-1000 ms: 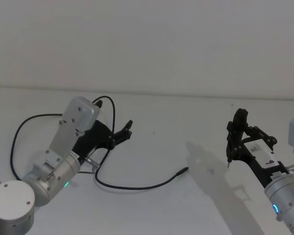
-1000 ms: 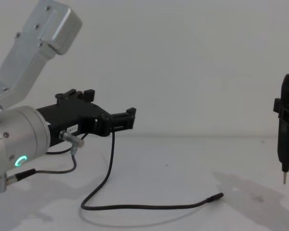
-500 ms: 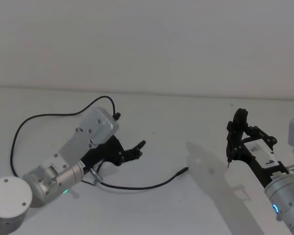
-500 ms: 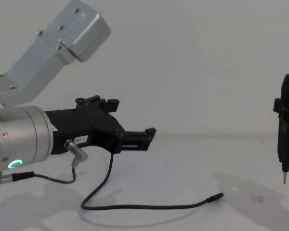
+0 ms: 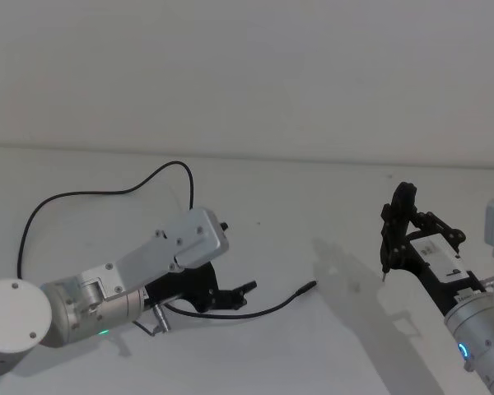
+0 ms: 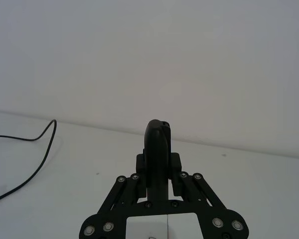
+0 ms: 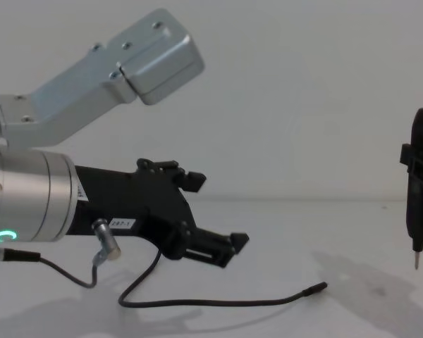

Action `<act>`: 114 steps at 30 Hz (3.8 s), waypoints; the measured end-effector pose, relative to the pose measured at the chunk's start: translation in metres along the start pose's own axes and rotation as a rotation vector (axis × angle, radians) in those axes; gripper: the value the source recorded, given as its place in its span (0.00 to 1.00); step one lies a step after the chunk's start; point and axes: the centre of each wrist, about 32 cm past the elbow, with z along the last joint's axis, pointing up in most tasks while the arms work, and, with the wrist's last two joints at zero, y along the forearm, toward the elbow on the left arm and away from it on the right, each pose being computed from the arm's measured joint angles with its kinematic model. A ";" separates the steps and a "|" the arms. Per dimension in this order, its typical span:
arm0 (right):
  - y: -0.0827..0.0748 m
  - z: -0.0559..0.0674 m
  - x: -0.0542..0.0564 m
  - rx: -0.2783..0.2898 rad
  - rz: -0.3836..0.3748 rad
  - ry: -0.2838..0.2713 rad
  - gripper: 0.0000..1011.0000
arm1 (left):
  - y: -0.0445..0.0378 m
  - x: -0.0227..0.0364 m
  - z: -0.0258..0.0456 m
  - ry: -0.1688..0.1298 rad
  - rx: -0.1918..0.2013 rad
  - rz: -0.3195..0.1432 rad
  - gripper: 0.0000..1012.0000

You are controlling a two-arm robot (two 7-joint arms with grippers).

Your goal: Pick up the data cable with the one hand.

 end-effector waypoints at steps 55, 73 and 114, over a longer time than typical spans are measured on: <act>0.000 0.000 0.000 0.000 0.000 0.000 0.27 | -0.0421 -0.0115 0.0125 -0.018 0.218 -0.106 0.99; 0.000 0.000 0.000 0.000 0.000 0.000 0.27 | -0.0488 -0.0145 0.0130 -0.022 0.228 -0.098 0.66; -0.003 0.017 0.000 0.054 0.038 -0.020 0.27 | -0.0376 -0.0153 0.0101 -0.045 0.102 -0.077 0.04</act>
